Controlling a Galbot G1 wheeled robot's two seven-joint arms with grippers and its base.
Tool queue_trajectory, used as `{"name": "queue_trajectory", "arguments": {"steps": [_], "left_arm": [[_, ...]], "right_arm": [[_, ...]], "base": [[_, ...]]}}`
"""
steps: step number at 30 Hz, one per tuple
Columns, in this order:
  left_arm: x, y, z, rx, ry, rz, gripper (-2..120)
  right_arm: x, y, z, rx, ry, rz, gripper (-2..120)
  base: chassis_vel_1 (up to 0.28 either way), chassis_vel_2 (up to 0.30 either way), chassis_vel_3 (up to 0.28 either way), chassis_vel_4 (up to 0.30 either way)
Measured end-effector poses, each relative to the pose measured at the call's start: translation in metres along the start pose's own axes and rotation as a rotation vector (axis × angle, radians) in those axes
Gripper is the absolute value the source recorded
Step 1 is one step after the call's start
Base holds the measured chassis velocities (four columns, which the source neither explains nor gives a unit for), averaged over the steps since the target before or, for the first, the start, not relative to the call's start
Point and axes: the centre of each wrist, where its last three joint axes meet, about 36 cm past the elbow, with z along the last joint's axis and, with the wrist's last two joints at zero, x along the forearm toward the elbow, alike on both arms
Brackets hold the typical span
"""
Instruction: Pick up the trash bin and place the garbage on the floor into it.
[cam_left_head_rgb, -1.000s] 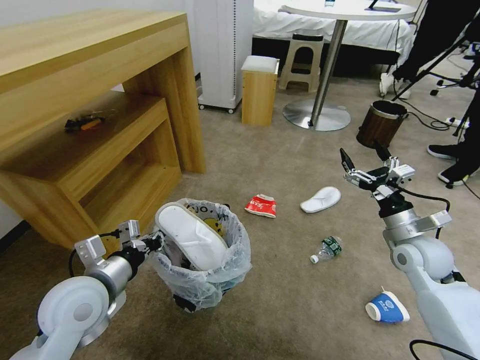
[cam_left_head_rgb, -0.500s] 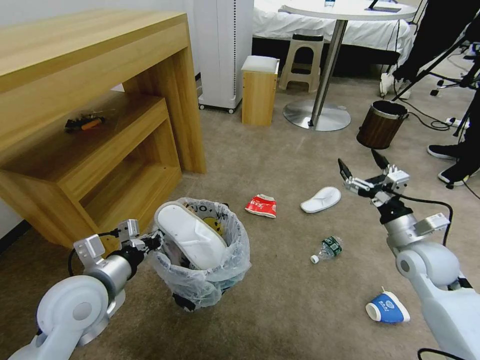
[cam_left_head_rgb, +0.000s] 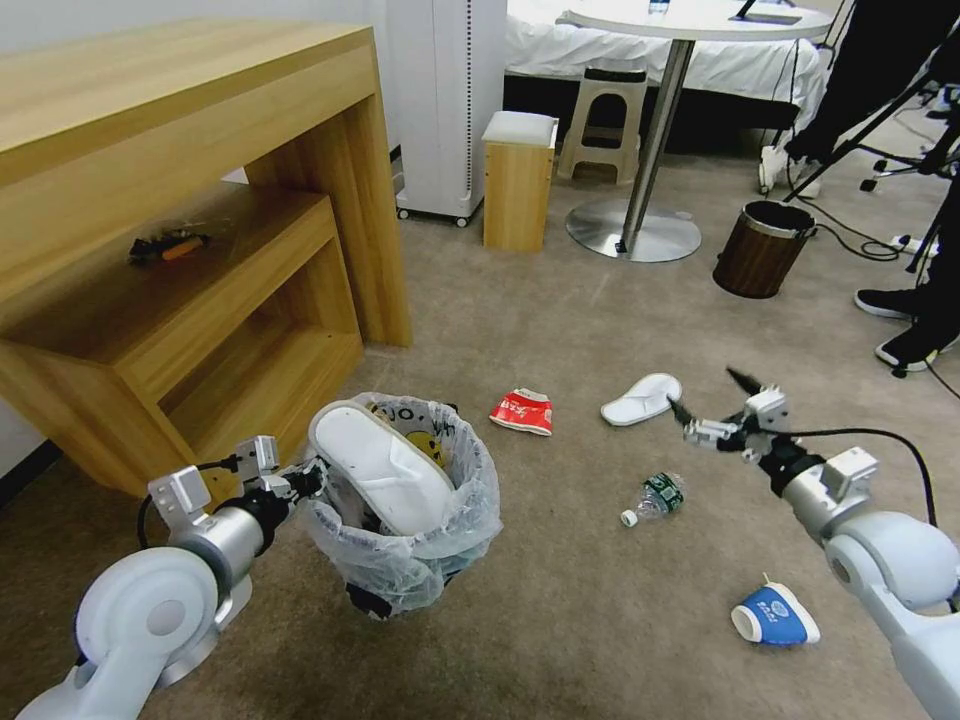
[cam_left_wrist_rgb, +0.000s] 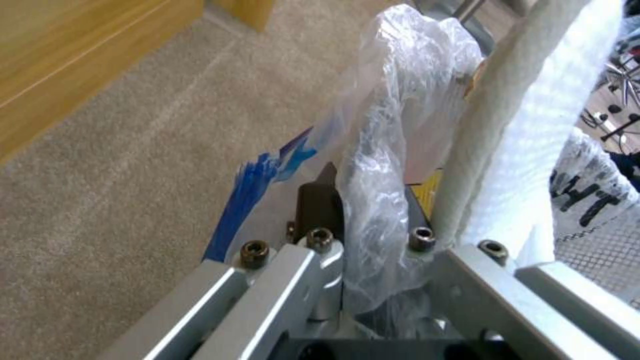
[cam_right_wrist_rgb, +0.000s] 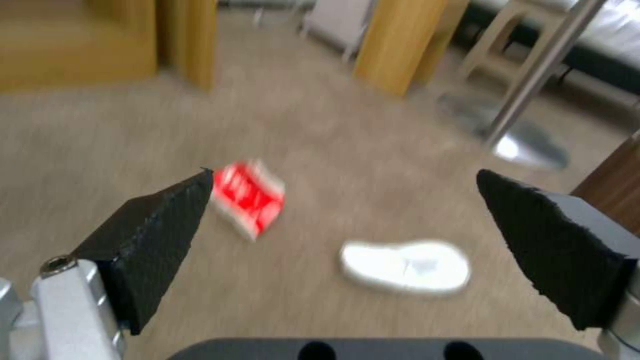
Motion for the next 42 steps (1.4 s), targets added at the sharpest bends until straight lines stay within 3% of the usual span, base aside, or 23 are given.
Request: {"name": "queue_trajectory", "arguments": {"steps": [5,12,21,26,33,42], "left_arm": [[-0.001,0.001,0.000,0.004,-0.002,0.001,3],[-0.001,0.000,-0.001,0.005,-0.004,0.006,3],[0.004,-0.004,-0.001,-0.004,-0.006,0.015,3],[0.005,-0.005,-0.001,-0.007,-0.007,0.016,3],[0.006,-0.007,0.001,-0.012,-0.008,0.014,3],[0.005,-0.007,0.001,-0.013,-0.007,0.015,3]], "right_arm": [[0.005,-0.011,0.017,0.040,0.056,-0.094,100],[0.013,-0.036,0.054,0.152,0.037,-0.260,100],[0.028,-0.070,0.095,0.235,0.086,-0.361,100],[0.036,-0.087,0.099,0.249,0.115,-0.444,100],[0.055,-0.135,0.092,0.337,0.243,-0.597,100],[0.071,-0.165,0.102,0.354,0.308,-0.716,100]], "base": [[0.000,0.000,0.000,0.000],[0.000,0.000,0.000,0.000],[0.000,0.000,0.000,0.000],[0.000,0.000,0.000,0.000],[0.000,0.000,0.000,0.000],[0.000,0.000,0.000,0.000]]}}
